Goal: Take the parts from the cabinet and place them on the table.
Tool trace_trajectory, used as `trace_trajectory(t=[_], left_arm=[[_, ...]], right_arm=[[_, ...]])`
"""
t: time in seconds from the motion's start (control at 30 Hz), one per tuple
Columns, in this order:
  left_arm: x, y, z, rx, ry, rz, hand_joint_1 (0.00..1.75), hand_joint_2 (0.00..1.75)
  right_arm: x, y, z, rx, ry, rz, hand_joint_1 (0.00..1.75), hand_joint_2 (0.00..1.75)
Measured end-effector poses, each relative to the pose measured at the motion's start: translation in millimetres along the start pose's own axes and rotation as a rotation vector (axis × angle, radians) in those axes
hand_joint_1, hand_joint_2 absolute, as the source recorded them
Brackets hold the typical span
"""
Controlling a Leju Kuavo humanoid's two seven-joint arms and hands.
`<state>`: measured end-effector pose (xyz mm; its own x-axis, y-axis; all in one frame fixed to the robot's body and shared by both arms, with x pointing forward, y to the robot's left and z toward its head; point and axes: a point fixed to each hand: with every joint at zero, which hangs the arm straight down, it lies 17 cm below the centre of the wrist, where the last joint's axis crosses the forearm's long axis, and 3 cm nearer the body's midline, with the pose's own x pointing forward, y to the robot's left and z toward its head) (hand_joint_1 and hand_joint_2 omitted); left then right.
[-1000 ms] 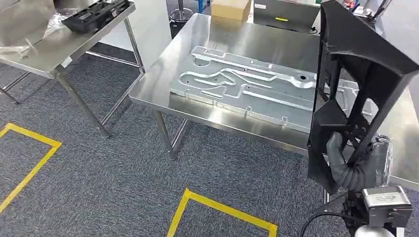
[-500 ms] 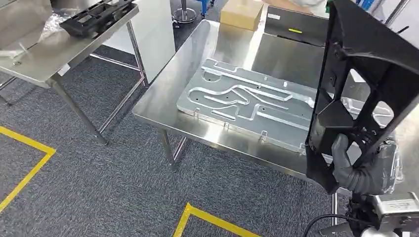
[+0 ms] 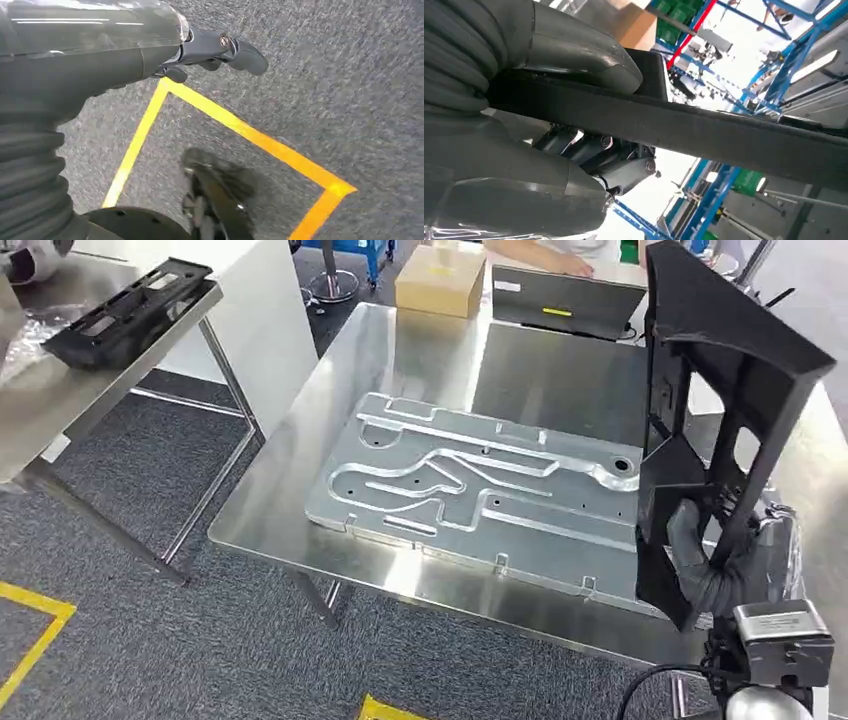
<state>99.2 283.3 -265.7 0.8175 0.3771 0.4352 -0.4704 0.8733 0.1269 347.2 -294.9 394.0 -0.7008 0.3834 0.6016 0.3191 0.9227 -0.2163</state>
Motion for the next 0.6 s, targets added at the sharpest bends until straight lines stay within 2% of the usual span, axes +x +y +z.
trace_trajectory(t=[0.43, 0.6], left_arm=[[7.2, -8.0, -0.2, -0.033, -0.02, -0.01, 0.0, 1.75], [9.1, -12.0, 0.1, -0.051, -0.025, -0.016, 0.0, 1.75]], right_arm=[[-5.2, -2.0, -6.4, -0.006, 0.005, 0.041, 1.75, 1.75], [-19.6, 1.6, -8.9, 0.027, 0.048, 0.134, 1.75, 1.75]])
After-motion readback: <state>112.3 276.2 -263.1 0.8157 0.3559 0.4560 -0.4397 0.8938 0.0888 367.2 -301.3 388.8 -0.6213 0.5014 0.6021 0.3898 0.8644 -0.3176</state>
